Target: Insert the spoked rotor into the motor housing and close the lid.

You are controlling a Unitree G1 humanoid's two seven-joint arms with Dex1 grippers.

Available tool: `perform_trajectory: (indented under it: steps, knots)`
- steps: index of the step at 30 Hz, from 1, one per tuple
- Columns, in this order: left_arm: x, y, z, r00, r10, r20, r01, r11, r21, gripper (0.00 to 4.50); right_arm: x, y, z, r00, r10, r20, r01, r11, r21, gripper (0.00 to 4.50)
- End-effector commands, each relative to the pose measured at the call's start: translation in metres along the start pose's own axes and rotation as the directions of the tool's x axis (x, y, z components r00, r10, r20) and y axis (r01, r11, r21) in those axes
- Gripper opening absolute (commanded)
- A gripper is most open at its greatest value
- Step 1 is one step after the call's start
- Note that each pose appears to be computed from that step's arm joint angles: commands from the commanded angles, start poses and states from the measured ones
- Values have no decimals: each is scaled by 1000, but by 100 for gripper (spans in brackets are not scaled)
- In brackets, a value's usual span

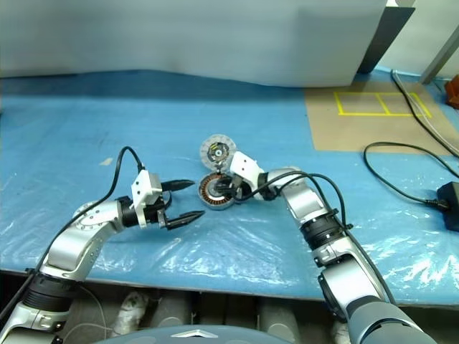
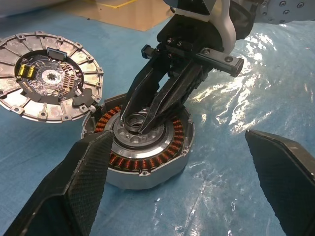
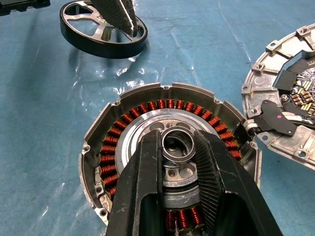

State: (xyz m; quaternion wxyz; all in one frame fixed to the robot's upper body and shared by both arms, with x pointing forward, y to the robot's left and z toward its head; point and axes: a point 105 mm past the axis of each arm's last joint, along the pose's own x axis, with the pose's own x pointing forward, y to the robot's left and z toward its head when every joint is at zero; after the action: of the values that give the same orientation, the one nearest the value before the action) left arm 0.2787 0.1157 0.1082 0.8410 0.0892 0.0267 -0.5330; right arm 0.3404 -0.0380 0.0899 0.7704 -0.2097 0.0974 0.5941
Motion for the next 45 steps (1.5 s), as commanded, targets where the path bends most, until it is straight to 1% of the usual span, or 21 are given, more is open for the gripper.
perform_trajectory:
  steps: [1, 10, 12, 14, 18, 26, 29, 32, 35, 36, 38, 39, 40, 41, 45]
  knots:
    - [1, -1, 8, 1000, -7, 29, 6, 1000, 29, 450, 1, 3, 1, 1000, 12, -6, -12, 1000, -15, 58]
    - [-1, -1, 6, 1000, -1, 28, 0, 1000, 29, 450, 2, 6, -3, 1000, 26, -15, -26, 1000, -7, 58]
    - [0, -1, 7, 1000, 0, 29, 0, 1000, 29, 450, 2, 8, -2, 999, 34, -5, -35, 999, -26, 58]
    - [1, -1, 7, 1000, 0, 31, -1, 1000, 29, 450, 2, 11, -1, 999, 53, 5, -53, 998, -27, 130]
    - [3, -1, 10, 999, 0, 36, -1, 1000, 28, 450, 2, 13, 3, 998, 64, 12, -64, 998, -17, 254]
    - [4, -1, 15, 999, 0, 39, -1, 1000, 30, 450, -7, -4, 15, 999, 2, 46, -1, 1000, -24, 254]
    - [4, -2, 17, 999, 0, 42, -1, 1000, 28, 450, -12, -10, 35, 991, -15, 132, 14, 1000, 11, 254]
    - [4, -1, 17, 999, 3, 45, -4, 1000, 21, 450, -15, -13, 57, 971, -22, 237, 0, 996, 92, 254]
    - [3, -1, 17, 999, 3, 45, -4, 1000, 18, 450, -13, -15, 59, 968, -37, 249, 11, 994, 107, 193]
    - [3, 0, 16, 999, 4, 44, -5, 1000, 16, 450, -10, -13, 52, 973, -28, 228, 2, 994, 111, 162]
    - [2, 0, 14, 999, 6, 45, -6, 1000, 13, 450, -3, -8, 38, 982, -22, 187, -2, 992, 126, 85]
    - [2, 0, 13, 999, 6, 45, -7, 1000, 12, 450, 0, -5, 32, 986, -18, 165, -3, 992, 127, 59]
    - [2, -1, 12, 999, 6, 44, -7, 1000, 11, 450, 1, -2, 28, 988, -13, 152, -8, 991, 135, 13]
    - [1, -1, 11, 999, 7, 44, -7, 1000, 11, 450, 2, 0, 26, 989, -7, 150, -14, 990, 143, 6]
    - [1, -2, 9, 999, 9, 40, -10, 1000, 9, 450, 2, 5, 28, 981, 3, 192, -41, 980, 195, 6]
